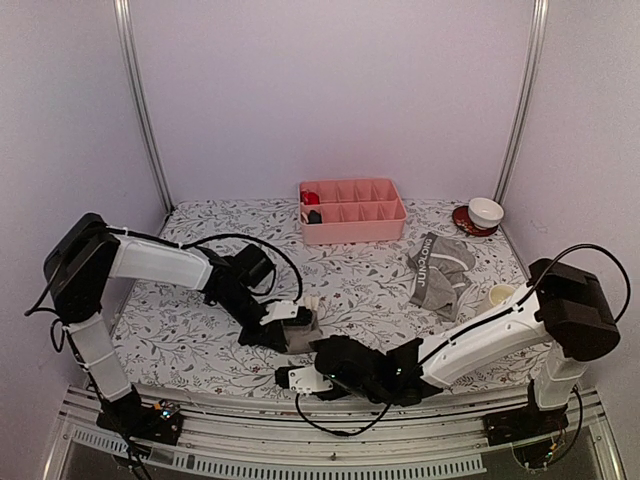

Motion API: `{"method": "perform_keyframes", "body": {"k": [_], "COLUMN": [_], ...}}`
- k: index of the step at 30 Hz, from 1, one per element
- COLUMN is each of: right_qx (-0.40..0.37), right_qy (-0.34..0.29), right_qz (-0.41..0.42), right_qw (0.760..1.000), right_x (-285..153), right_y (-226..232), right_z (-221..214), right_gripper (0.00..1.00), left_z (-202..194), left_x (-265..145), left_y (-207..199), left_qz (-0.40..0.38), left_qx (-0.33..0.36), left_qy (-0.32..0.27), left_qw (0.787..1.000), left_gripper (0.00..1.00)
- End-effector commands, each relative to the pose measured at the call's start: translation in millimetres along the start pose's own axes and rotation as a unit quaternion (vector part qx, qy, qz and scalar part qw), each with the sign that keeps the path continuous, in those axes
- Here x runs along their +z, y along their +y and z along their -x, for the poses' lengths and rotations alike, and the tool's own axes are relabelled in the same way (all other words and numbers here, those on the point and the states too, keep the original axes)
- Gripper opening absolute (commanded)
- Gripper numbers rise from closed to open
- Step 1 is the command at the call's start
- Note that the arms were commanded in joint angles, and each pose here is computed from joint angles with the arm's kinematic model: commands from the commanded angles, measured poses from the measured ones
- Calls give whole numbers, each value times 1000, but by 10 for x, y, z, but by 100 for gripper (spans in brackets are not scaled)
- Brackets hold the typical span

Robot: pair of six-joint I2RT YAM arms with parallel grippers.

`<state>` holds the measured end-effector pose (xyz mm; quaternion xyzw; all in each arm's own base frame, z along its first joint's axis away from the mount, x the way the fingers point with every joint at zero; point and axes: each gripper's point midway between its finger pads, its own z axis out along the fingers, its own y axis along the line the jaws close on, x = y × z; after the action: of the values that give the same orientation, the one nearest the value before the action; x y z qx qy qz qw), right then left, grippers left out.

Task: Roll the underwear
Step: Roll the underwear at the center of the board.

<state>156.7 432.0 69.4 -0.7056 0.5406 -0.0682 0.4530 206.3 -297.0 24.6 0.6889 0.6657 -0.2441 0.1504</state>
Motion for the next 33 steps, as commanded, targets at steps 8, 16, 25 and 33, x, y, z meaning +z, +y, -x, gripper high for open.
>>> {"method": "perform_keyframes", "body": {"k": [8,16,25,33], "right_qx": [-73,-93,-74,20], "right_qy": [16,40,64,84], "right_qz": [-39,-21,47,158], "right_qw": [996,995,994,984], "right_x": [626,848,920,813], "right_y": [-268,-98,101,320], "right_z": [16,-171,-243,-210], "right_gripper": [58,50,9,3], "left_z": [11,-3,-59,70], "left_x": [-41,-33,-90,-489], "left_y": [-48,-33,24,260], "left_qz": [-92,-100,-65,68], "left_qx": [-66,-69,-55,-13], "left_qy": [-19,-20,-14,-57], "left_qw": [993,992,996,996], "left_gripper": [0,0,9,47]}}
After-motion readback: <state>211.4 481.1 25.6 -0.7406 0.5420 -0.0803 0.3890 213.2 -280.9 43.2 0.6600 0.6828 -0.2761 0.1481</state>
